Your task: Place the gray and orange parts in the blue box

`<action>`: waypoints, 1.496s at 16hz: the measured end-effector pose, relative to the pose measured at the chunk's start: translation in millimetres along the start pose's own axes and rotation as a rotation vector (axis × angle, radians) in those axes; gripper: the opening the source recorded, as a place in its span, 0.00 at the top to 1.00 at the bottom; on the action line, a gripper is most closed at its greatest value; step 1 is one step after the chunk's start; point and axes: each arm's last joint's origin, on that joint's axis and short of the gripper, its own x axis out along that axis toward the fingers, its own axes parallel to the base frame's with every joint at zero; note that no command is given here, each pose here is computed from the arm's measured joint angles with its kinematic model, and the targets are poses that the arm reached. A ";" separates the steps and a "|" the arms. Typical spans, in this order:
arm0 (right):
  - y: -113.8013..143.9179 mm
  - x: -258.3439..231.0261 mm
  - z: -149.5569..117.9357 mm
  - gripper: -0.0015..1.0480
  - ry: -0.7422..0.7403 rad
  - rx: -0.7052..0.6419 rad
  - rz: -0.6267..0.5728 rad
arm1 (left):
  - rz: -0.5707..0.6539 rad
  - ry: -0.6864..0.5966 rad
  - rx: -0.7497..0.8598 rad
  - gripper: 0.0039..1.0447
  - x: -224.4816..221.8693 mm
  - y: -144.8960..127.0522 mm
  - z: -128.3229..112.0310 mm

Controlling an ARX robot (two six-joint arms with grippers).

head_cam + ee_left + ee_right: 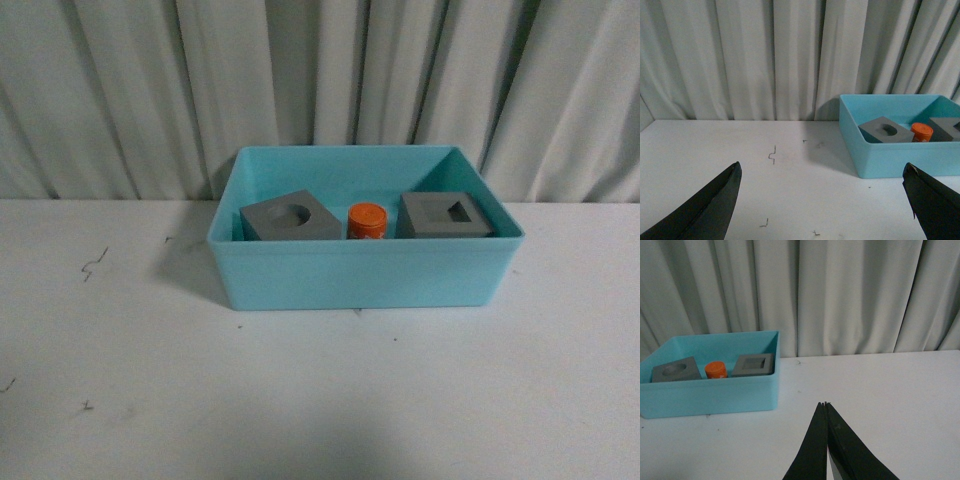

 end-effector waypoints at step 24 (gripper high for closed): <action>0.0 0.0 0.1 0.06 0.000 0.000 0.000 | 0.000 0.001 0.000 0.06 0.0 0.0 -0.1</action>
